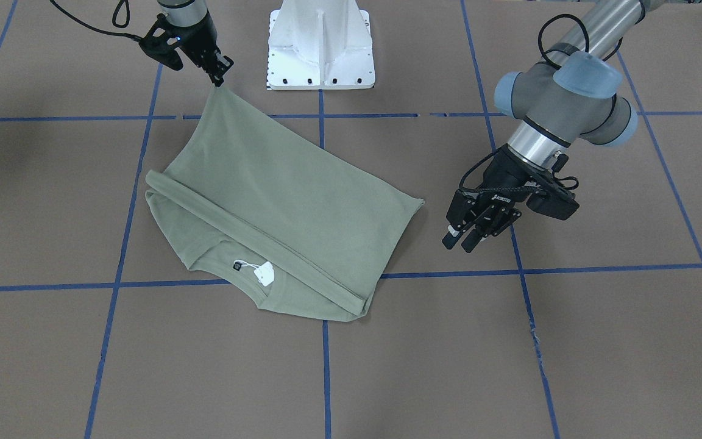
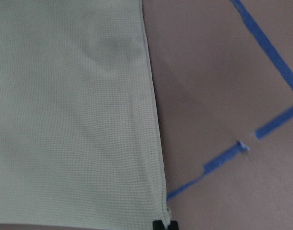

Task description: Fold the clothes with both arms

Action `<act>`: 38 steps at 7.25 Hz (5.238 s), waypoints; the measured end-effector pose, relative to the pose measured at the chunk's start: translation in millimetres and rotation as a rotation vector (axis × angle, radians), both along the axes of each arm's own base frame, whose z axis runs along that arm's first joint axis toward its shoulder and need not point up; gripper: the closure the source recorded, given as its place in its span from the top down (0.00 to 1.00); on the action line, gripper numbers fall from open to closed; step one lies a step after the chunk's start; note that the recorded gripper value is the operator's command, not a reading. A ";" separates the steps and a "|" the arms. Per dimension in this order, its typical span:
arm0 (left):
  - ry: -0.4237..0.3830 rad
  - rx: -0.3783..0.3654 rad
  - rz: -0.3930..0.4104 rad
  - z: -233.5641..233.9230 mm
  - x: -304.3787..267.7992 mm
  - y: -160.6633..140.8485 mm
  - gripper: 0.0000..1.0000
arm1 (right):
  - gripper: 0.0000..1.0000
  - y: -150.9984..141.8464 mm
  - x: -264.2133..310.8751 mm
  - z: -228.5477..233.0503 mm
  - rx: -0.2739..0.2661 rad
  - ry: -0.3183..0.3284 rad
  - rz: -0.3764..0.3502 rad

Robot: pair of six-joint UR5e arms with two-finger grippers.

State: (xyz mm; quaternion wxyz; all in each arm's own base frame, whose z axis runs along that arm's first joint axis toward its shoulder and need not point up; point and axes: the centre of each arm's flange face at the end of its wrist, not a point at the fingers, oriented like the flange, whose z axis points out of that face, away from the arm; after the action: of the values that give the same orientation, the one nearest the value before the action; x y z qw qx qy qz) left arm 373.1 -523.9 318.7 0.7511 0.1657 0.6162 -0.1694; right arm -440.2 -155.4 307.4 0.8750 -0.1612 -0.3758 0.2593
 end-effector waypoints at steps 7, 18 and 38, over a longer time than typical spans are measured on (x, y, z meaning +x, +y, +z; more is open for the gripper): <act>0.082 -0.258 0.154 28.2 29.3 124.1 0.67 | 1.00 -46.5 23.6 -21.9 -0.011 -0.044 0.164; -0.156 -0.304 0.100 12.6 131.7 128.0 0.00 | 1.00 -165.0 39.9 -6.0 0.126 0.015 0.287; -0.082 0.012 0.028 15.8 30.2 -81.2 0.54 | 0.48 -138.9 -109.9 -82.8 0.636 0.116 -0.646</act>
State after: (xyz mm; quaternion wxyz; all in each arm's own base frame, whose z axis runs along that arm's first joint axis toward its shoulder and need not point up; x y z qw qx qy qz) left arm 403.3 -605.1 334.5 0.7770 0.1686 0.5882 -0.1482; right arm -550.0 -294.3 224.6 0.9366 0.0215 -0.3175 -0.1467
